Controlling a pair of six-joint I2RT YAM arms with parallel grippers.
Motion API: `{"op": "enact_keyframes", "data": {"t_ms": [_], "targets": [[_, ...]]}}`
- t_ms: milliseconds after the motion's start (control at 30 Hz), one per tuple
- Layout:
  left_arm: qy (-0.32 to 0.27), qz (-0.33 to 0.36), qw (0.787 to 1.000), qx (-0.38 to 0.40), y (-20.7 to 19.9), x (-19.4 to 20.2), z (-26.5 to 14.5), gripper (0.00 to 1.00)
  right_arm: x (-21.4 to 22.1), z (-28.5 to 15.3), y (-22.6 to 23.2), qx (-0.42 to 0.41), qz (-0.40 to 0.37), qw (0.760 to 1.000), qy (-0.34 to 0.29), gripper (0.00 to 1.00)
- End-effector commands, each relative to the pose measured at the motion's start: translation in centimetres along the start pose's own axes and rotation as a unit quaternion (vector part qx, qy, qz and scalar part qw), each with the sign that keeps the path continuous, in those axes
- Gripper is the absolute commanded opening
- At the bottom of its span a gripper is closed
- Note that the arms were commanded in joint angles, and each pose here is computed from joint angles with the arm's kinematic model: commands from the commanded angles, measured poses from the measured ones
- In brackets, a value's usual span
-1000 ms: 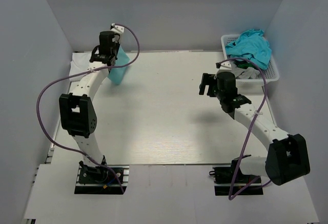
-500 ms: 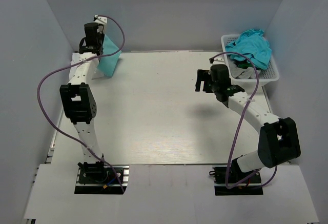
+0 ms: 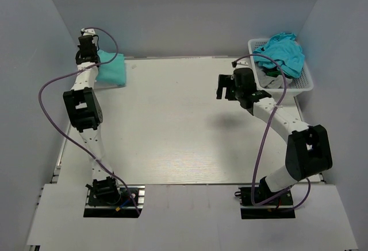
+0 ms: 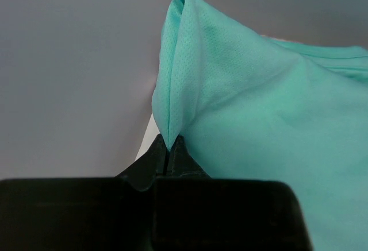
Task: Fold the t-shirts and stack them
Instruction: Put the neatly folded tshirt into the corner of the board with the left arm
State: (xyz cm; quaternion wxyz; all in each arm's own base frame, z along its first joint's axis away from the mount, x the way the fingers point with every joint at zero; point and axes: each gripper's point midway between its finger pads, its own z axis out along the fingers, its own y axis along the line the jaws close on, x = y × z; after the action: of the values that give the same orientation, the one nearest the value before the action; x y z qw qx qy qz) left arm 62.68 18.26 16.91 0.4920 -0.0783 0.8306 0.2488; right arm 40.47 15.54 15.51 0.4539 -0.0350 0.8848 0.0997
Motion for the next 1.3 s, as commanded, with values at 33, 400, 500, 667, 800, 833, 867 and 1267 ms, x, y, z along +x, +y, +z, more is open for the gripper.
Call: {"op": "enact_keyframes", "data": {"t_ms": [33, 400, 500, 667, 800, 833, 867, 1267], "targets": [[-0.025, -0.058, 0.997, -0.04, 3.5, -2.4, -0.4, 0.0, -1.9, 0.3, 0.9, -0.016, 0.001, 1.0, -0.013, 0.9], [0.011, -0.086, 0.991, -0.106, 6.5, 1.2, 2.1, 0.38, -1.7, 0.6, 3.4, -0.085, 0.005, 0.996, -0.008, 0.9], [0.021, -0.095, 0.987, -0.127, 7.0, 1.8, 2.2, 0.99, -1.2, 0.6, 4.2, -0.105, 0.01, 0.994, -0.001, 0.9], [0.018, -0.11, 0.988, -0.105, 6.6, 0.9, 1.3, 1.0, -0.8, 0.3, 4.2, -0.108, 0.013, 0.994, 0.002, 0.9], [0.011, -0.126, 0.991, -0.037, 5.0, -0.7, -0.4, 1.0, -1.0, -0.4, 4.5, -0.118, 0.016, 0.993, -0.006, 0.9], [-0.002, -0.127, 0.992, -0.006, 4.1, -2.3, -1.5, 1.0, -0.9, -0.4, 4.6, -0.12, 0.018, 0.993, -0.007, 0.9], [-0.003, -0.124, 0.992, 0.009, 3.1, -2.7, -2.2, 1.0, -0.7, -0.4, 4.6, -0.121, 0.02, 0.992, -0.005, 0.9], [0.009, -0.219, 0.94, 0.26, -14.1, -2.1, -21.0, 1.0, 0.3, -2.3, 4.6, -0.139, 0.031, 0.989, -0.024, 0.9]]}}
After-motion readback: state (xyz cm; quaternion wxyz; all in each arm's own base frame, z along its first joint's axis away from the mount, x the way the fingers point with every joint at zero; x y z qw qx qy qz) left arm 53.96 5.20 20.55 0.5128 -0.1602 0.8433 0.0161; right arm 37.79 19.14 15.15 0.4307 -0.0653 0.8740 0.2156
